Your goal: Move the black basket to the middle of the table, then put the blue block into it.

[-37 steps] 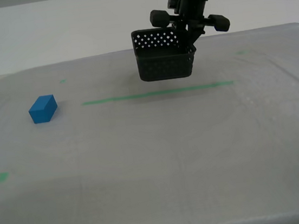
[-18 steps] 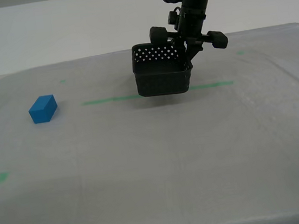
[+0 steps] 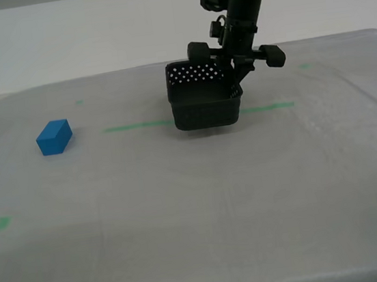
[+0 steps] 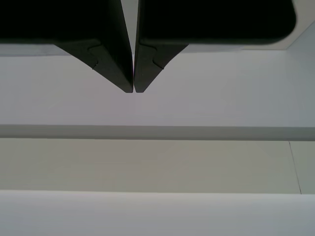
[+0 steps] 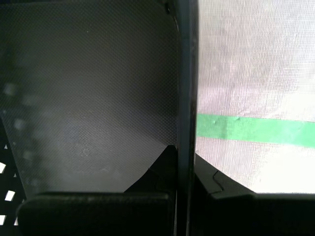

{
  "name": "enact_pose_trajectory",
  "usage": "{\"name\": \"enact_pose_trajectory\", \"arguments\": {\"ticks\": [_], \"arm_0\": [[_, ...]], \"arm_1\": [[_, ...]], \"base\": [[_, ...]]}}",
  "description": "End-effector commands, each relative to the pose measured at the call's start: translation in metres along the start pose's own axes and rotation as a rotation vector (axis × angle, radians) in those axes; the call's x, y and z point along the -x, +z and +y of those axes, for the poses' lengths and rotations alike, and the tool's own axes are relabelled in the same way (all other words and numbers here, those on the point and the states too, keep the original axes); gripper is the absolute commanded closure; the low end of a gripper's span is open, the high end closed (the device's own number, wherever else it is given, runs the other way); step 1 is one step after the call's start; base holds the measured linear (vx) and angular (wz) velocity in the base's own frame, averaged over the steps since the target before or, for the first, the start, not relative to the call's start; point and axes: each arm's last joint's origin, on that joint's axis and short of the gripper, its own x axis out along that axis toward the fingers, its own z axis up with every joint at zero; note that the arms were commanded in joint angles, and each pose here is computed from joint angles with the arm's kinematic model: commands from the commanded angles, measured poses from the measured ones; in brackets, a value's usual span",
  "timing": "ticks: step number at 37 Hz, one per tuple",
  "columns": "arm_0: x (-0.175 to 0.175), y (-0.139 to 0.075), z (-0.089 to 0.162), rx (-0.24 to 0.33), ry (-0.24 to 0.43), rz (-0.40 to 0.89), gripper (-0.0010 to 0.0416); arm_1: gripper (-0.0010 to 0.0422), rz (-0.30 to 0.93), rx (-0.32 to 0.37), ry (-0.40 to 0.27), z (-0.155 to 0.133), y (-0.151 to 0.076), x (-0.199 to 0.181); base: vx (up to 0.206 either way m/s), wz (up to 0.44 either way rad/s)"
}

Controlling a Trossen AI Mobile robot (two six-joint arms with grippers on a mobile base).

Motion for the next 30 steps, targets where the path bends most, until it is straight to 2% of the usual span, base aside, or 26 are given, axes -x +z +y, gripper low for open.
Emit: {"name": "enact_pose_trajectory", "arguments": {"ticks": [1,23,30], "arm_0": [[-0.005,-0.002,-0.002,-0.003,0.001,-0.003,0.0406],[-0.016,-0.006,-0.006,-0.014,-0.012,-0.020,0.0406],[-0.016,-0.005,-0.006,0.008,-0.015,-0.030,0.0406]], "arm_1": [[0.0412,-0.006,-0.001,0.001,0.000,0.001,0.000],[0.0412,-0.006,-0.001,0.001,0.000,0.001,0.000],[0.0412,-0.006,-0.001,0.000,0.000,0.001,0.000]], "base": [[0.000,0.000],[0.000,0.000],[0.000,0.000]]}}
